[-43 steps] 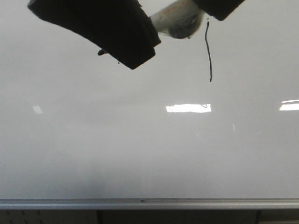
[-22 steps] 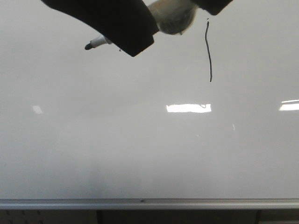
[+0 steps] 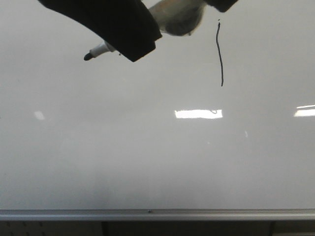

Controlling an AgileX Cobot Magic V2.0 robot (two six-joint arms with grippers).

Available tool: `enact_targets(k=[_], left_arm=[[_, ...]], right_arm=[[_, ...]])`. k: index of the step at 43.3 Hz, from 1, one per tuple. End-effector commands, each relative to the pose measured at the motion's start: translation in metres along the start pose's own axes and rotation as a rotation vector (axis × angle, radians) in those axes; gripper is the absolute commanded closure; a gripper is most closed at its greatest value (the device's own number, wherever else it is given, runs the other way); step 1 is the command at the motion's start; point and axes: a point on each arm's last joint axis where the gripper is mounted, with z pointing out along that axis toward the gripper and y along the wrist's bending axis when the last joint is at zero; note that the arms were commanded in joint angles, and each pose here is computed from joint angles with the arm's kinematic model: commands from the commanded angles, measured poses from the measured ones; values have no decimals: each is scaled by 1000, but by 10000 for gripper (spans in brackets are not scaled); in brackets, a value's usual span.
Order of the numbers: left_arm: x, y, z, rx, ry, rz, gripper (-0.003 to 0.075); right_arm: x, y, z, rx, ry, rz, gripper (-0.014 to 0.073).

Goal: Write number 1 on whiteboard

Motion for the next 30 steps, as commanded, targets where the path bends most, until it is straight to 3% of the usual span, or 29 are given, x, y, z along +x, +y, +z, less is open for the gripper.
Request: enact_targets(k=[1, 5, 12, 14, 19, 23, 30], left_arm=[[-12, 6, -15, -49, -105, -48, 741], [-11, 5, -15, -41, -92, -48, 740], [-6, 8, -14, -39, -61, -62, 741], [-4, 11, -14, -45, -57, -70, 741], [1, 19, -15, -68, -46, -99, 741], [11, 34, -16, -107, -28, -167, 741], [43, 66, -19, -197, 21, -422, 740]], right_arm=[[-18, 2, -13, 25, -143, 31, 610], [-22, 1, -14, 37, -192, 53, 486], [-25, -1, -23, 101, -247, 56, 144], [-27, -1, -28, 127, -271, 66, 100], [-27, -2, -49, 217, -346, 108, 117], [-22, -5, -65, 281, -378, 169, 179], [0, -10, -86, 397, -423, 346, 421]])
